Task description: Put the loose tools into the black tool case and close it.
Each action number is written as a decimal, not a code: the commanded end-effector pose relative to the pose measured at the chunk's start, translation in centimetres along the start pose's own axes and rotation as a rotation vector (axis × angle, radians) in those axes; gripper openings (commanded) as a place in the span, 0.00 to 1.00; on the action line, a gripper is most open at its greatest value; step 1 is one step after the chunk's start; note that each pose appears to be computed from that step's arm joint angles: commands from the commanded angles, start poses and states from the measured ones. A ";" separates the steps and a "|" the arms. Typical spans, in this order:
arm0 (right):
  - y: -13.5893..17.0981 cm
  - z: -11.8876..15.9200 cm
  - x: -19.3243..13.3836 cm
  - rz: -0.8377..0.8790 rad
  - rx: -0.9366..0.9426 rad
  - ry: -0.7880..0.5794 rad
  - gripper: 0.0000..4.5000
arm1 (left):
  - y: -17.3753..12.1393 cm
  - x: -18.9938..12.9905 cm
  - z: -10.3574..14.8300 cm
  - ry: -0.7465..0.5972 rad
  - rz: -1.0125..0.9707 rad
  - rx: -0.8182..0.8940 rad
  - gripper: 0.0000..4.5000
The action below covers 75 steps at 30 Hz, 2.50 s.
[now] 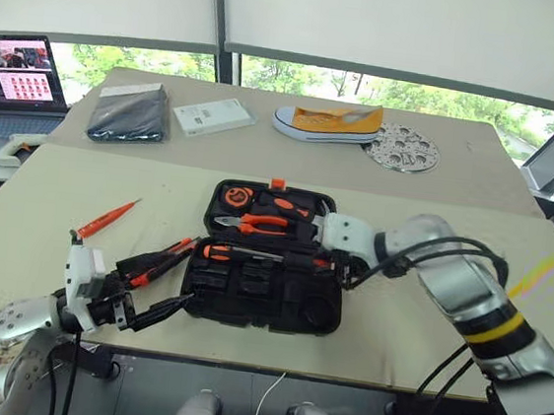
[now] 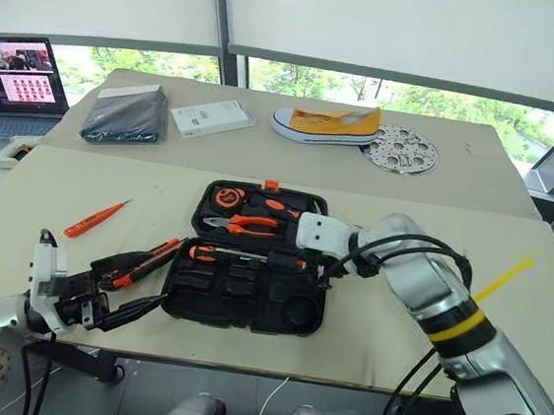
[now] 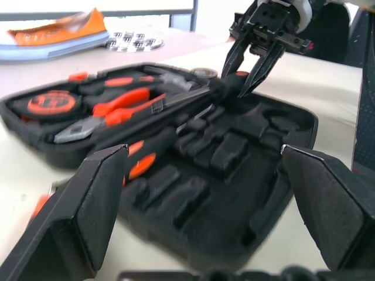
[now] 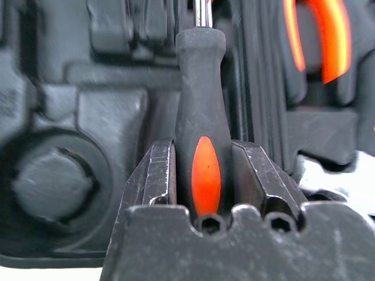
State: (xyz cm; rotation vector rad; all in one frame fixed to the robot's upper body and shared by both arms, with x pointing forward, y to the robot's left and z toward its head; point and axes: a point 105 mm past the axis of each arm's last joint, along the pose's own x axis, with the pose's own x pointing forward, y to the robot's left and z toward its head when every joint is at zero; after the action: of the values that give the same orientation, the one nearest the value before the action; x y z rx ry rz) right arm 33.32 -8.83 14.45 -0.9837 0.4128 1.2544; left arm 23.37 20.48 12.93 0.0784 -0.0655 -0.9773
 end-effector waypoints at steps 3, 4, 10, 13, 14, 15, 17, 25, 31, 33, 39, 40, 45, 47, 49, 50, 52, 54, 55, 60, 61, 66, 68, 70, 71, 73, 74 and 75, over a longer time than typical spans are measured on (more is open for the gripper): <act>-0.2 -0.2 -0.2 0.018 -0.024 0.089 0.22 | -0.5 0.1 1.0 -0.025 -0.027 0.051 1.00; -0.1 -0.3 -0.2 0.026 -0.023 0.098 0.22 | -0.5 0.1 1.0 -0.025 -0.029 0.052 1.00; 0.2 0.1 0.4 0.021 -0.007 0.092 0.22 | -0.2 0.0 0.8 -0.025 -0.027 0.056 1.00; -0.2 0.3 0.8 -0.001 -0.003 0.087 0.22 | -0.1 0.2 0.6 -0.025 -0.031 0.056 1.00; -0.2 0.2 0.9 -0.002 -0.005 0.091 0.22 | -0.1 0.2 0.6 -0.025 -0.035 0.056 1.00; -0.3 0.1 1.0 -0.005 -0.009 0.097 0.22 | -0.1 0.3 0.5 -0.025 -0.038 0.056 1.00; -0.3 -0.2 1.1 -0.006 -0.013 0.110 0.22 | 0.0 0.3 0.4 -0.024 -0.041 0.057 1.00; -1.7 1.3 -0.2 -0.065 -0.074 0.016 0.73 | 0.3 -0.1 -0.1 -0.016 -0.038 0.061 1.00; -1.2 4.4 -2.6 0.038 -0.019 -0.221 0.69 | 0.5 -0.9 -0.6 0.000 -0.025 0.054 1.00; -1.0 4.1 -1.9 0.045 0.011 -0.270 0.59 | 0.7 -1.0 -0.8 0.003 -0.019 0.055 1.00; -1.2 2.0 1.7 -0.057 0.080 -0.337 0.10 | 1.1 -1.1 -1.0 0.005 -0.006 0.056 1.00; -1.2 1.7 2.1 -0.067 0.083 -0.340 0.04 | 1.1 -1.1 -1.1 0.006 -0.006 0.056 1.00; -0.1 2.0 3.8 -0.033 0.062 -0.409 0.02 | 1.2 -1.4 -1.8 0.035 0.002 0.052 1.00; 0.3 1.8 4.5 -0.011 0.062 -0.395 0.02 | 1.2 -1.5 -2.0 0.049 0.001 0.055 1.00; 0.8 1.3 5.2 0.014 0.062 -0.366 0.02 | 1.4 -1.6 -2.1 0.053 0.005 0.055 1.00; 0.9 1.2 5.5 0.020 0.053 -0.356 0.02 | 1.4 -1.6 -2.2 0.055 0.007 0.055 1.00; 1.2 1.0 6.0 0.025 0.042 -0.341 0.02 | 1.6 -1.7 -2.2 0.059 0.013 0.056 1.00; 1.3 1.0 6.5 0.024 0.029 -0.330 0.02 | 1.8 -1.8 -2.3 0.062 0.020 0.058 1.00; 1.3 1.1 6.6 0.021 0.021 -0.328 0.02 | 1.9 -1.9 -2.3 0.062 0.023 0.058 1.00; 0.3 1.0 6.2 -0.037 -0.001 -0.326 0.02 | 1.8 -2.2 -2.5 0.063 0.034 0.055 1.00; 0.1 1.1 5.9 -0.049 -0.002 -0.334 0.02 | 1.8 -2.2 -2.5 0.061 0.038 0.054 1.00; -1.5 2.5 2.2 -0.157 -0.006 -0.504 0.02 | 2.6 -3.3 -1.8 0.014 0.121 0.032 1.00; -1.4 2.3 0.2 -0.164 0.049 -0.585 0.07 | 3.4 -4.4 -1.4 0.007 0.187 0.021 1.00; -1.0 1.9 -1.6 -0.190 0.084 -0.659 0.18 | 4.1 -5.9 -1.1 0.020 0.257 0.022 1.00; -0.8 1.7 -2.5 -0.214 0.094 -0.694 0.25 | 4.5 -6.7 -1.1 0.029 0.298 0.026 1.00; -0.6 1.1 -4.3 -0.295 0.121 -0.749 0.41 | 5.4 -9.0 -1.2 0.051 0.404 0.024 1.00; -0.4 0.7 -5.2 -0.335 0.129 -0.772 0.50 | 5.9 -10.3 -1.4 0.061 0.467 0.017 1.00; 0.0 0.4 -5.8 -0.359 0.140 -0.784 0.56 | 6.3 -11.5 -1.5 0.070 0.522 0.011 1.00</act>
State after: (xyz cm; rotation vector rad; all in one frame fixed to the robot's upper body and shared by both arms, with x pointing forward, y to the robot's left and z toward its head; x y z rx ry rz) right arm 32.20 -10.86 16.66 -0.3798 -0.1723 1.2051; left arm 22.81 31.03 10.97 0.0819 -0.0114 -0.5610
